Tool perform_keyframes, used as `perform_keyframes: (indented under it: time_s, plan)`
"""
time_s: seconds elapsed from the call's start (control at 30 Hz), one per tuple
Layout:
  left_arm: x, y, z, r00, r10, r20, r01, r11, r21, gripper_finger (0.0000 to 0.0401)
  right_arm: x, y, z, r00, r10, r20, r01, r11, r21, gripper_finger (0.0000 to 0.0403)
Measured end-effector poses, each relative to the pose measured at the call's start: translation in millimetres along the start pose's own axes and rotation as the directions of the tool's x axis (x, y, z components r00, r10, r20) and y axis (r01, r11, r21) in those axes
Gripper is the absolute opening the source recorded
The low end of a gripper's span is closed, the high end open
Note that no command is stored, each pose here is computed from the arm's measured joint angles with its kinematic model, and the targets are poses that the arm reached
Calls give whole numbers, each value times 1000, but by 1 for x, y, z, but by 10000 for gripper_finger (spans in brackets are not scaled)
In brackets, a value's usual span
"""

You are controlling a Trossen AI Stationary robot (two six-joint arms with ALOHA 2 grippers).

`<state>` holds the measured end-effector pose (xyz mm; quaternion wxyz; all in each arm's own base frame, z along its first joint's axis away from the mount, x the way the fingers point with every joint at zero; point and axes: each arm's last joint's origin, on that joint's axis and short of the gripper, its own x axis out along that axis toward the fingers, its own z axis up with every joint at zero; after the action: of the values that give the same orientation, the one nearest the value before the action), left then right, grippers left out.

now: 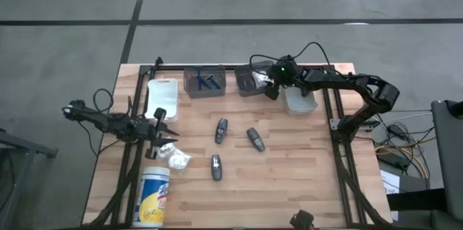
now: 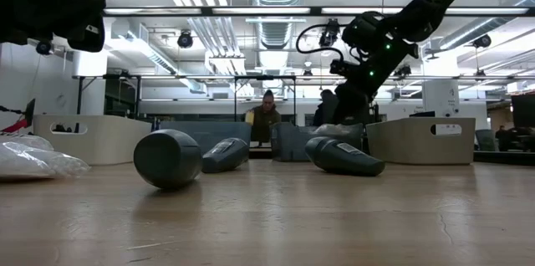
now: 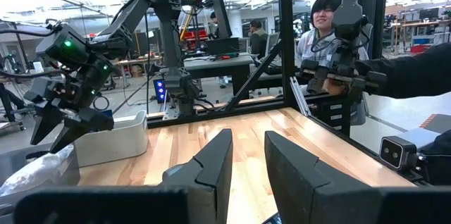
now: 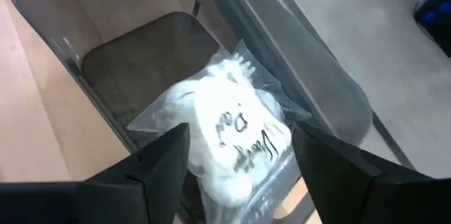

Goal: Pick & Place Travel size toiletries
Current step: Put the white cotton pack into the right black bin

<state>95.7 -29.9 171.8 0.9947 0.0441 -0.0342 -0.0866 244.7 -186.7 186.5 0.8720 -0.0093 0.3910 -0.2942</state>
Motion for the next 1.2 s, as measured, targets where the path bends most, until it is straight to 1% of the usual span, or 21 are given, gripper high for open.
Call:
perform_keyframes:
  time_s: [0.17, 0.37, 0.47, 0.7, 0.87, 1.03, 1.1, 1.2]
  plan:
    - [0, 0, 0, 1000, 0, 0, 0, 1000, 0, 90, -10, -2, 3, 1000, -2, 10, 1, 1000, 11, 270]
    - [0, 0, 0, 1000, 0, 0, 0, 1000, 0, 90, -30, -5, 9, 999, -1, 49, 0, 1000, 15, 293]
    - [0, 0, 0, 1000, -1, 0, 1, 1000, 0, 90, -42, -7, 12, 997, -5, 75, 1, 999, 49, 304]
    - [0, 0, 0, 1000, 0, 0, 0, 1000, 0, 90, -67, -7, 17, 989, 57, 135, -70, 993, 90, 320]
    - [0, 0, 0, 1000, 0, 0, 0, 1000, 0, 90, -77, -2, 18, 987, 73, 142, -88, 992, 96, 313]
    - [0, 0, 0, 1000, 0, 0, 0, 1000, 0, 90, -80, 10, 15, 987, 124, 105, -132, 988, 75, 295]
    - [0, 0, 0, 1000, -1, 0, 1, 1000, 0, 90, -81, 17, 14, 983, 164, 85, -170, 983, 69, 287]
    - [0, 0, 0, 1000, 0, 0, 0, 1000, 0, 90, -83, 28, 9, 966, 251, 68, -254, 966, 44, 277]
